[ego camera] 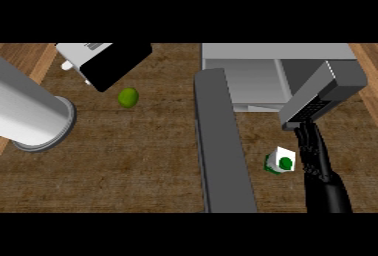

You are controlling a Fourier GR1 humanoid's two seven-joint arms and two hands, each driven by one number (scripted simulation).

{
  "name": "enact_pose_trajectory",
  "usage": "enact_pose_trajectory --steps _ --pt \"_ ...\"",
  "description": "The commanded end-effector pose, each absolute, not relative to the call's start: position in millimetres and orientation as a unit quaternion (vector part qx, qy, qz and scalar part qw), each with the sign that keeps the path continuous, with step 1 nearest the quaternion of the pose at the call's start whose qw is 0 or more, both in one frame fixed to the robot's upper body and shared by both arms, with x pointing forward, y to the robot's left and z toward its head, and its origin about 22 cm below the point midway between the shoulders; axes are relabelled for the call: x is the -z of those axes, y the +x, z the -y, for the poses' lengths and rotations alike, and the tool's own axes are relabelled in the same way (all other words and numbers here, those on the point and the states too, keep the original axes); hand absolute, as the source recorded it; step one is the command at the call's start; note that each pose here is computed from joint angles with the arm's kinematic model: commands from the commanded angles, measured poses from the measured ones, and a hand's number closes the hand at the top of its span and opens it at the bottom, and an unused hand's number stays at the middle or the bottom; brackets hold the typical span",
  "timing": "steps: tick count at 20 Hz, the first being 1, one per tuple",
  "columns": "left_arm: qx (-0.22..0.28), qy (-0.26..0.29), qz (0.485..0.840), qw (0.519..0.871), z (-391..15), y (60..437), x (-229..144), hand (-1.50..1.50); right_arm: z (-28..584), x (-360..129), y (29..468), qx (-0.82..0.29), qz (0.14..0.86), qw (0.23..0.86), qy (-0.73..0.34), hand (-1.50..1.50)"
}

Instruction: Pick up the milk, place it into the microwave and close the microwave

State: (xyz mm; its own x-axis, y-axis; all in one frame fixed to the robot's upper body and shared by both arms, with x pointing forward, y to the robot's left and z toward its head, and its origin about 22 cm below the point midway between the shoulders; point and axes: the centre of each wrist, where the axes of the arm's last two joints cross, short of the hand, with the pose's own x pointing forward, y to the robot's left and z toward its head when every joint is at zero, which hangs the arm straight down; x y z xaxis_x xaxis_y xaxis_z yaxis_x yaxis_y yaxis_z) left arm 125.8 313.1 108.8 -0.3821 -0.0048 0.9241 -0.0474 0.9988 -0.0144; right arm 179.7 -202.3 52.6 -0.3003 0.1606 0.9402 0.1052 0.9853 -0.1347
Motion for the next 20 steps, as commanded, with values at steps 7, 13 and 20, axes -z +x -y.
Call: enact_pose_trajectory --steps 7,13,20 --pt "-0.015 0.018 0.830 0.557 -314.1 91.6 -121.9 -1.50 238.4 -10.8 177.6 0.014 0.778 0.615 -0.132 -1.50" --pt "-0.017 0.010 0.826 0.563 -325.8 111.0 -108.7 -1.50 267.8 32.0 182.0 0.009 0.761 0.631 -0.147 -1.50" --pt "-0.019 0.019 0.827 0.561 -324.6 101.1 -117.3 -1.50 273.8 84.0 182.4 0.001 0.759 0.638 -0.132 -1.50"
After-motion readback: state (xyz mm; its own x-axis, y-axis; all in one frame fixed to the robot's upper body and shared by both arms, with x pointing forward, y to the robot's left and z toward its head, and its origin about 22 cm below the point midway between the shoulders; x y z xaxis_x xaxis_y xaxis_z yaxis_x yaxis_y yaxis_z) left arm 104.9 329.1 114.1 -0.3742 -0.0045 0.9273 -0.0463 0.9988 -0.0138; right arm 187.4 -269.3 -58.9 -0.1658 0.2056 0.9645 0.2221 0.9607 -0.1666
